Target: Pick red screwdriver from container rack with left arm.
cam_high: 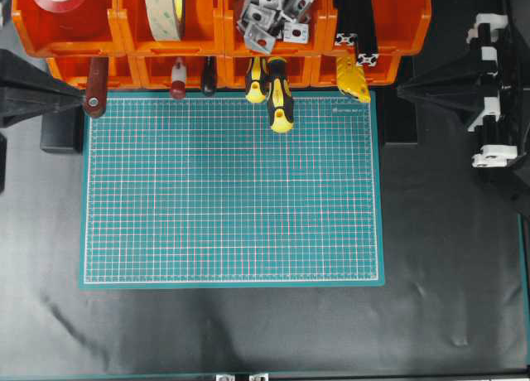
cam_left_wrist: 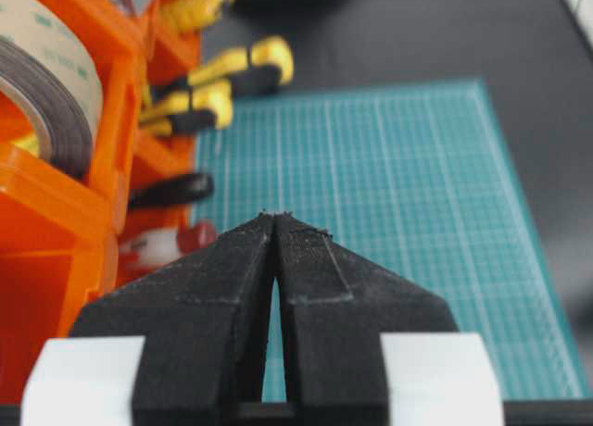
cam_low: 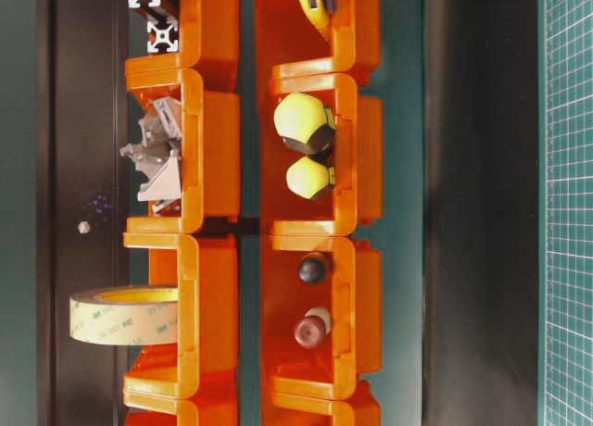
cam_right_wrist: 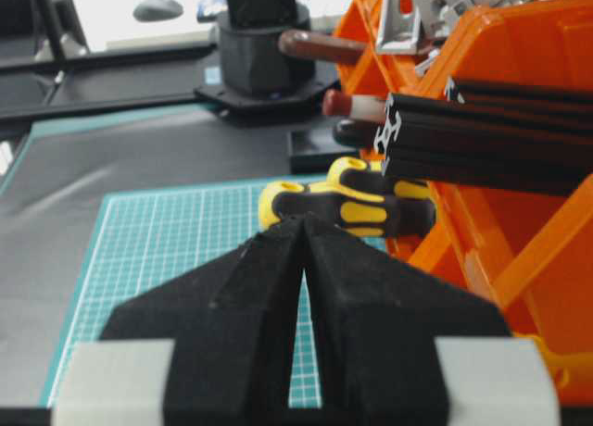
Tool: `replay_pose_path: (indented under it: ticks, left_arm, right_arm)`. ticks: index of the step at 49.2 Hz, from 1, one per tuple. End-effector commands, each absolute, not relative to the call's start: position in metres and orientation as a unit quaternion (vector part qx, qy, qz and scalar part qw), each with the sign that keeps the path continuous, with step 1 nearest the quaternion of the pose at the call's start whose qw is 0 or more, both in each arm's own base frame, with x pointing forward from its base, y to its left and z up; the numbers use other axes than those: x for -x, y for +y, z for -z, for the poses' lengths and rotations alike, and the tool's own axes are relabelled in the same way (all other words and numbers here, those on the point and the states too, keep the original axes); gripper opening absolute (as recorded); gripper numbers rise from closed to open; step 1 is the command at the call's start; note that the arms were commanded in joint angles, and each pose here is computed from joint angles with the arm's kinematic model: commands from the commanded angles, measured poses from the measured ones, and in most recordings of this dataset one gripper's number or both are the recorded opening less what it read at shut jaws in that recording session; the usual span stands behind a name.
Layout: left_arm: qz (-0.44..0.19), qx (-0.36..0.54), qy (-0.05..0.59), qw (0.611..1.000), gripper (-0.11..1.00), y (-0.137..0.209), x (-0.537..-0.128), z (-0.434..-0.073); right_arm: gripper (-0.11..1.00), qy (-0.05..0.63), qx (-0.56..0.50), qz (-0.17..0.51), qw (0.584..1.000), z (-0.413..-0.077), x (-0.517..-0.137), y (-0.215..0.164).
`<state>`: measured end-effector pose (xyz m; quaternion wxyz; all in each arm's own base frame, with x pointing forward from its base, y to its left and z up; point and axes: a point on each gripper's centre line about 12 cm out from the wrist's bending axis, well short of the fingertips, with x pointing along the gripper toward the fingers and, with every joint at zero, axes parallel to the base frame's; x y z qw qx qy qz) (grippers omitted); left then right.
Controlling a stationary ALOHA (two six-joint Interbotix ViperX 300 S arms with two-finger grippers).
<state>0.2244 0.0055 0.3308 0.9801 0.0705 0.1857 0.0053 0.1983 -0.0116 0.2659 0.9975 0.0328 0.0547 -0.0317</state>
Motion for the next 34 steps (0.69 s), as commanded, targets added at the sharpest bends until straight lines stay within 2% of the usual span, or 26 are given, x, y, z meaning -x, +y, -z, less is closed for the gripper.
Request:
replay_pose_path:
  ticks: [1, 11, 17, 23, 28, 34]
  left_arm:
    - [-0.002, -0.095, 0.218, 0.971, 0.00, 0.007, -0.232, -0.340]
    - [0.016, -0.139, 0.273, 0.952, 0.00, 0.004, -0.250, -0.331]
    - [0.038, -0.168, 0.287, 0.942, 0.00, -0.009, -0.254, -0.351]
    - [0.046, -0.215, 0.340, 0.914, 0.00, -0.021, -0.253, -0.368]
    - [0.010, -0.241, 0.378, 0.894, 0.00, -0.027, -0.259, -0.375]
    - [-0.068, -0.274, 0.401, 0.872, 0.00, -0.036, -0.270, -0.373]
  right_arm:
    - [0.00, 0.037, -0.034, 0.032, 0.998, -0.277, -0.202, -0.012]
    - [0.00, 0.035, -0.035, 0.032, 0.998, -0.279, -0.201, -0.012]
    - [0.00, 0.033, -0.034, 0.032, 0.998, -0.280, -0.201, -0.012]
    - [0.00, 0.031, -0.034, 0.031, 0.998, -0.281, -0.201, -0.012]
    - [0.00, 0.031, -0.034, 0.031, 0.998, -0.281, -0.201, -0.012]
    - [0.00, 0.031, -0.034, 0.031, 0.998, -0.281, -0.201, -0.012]
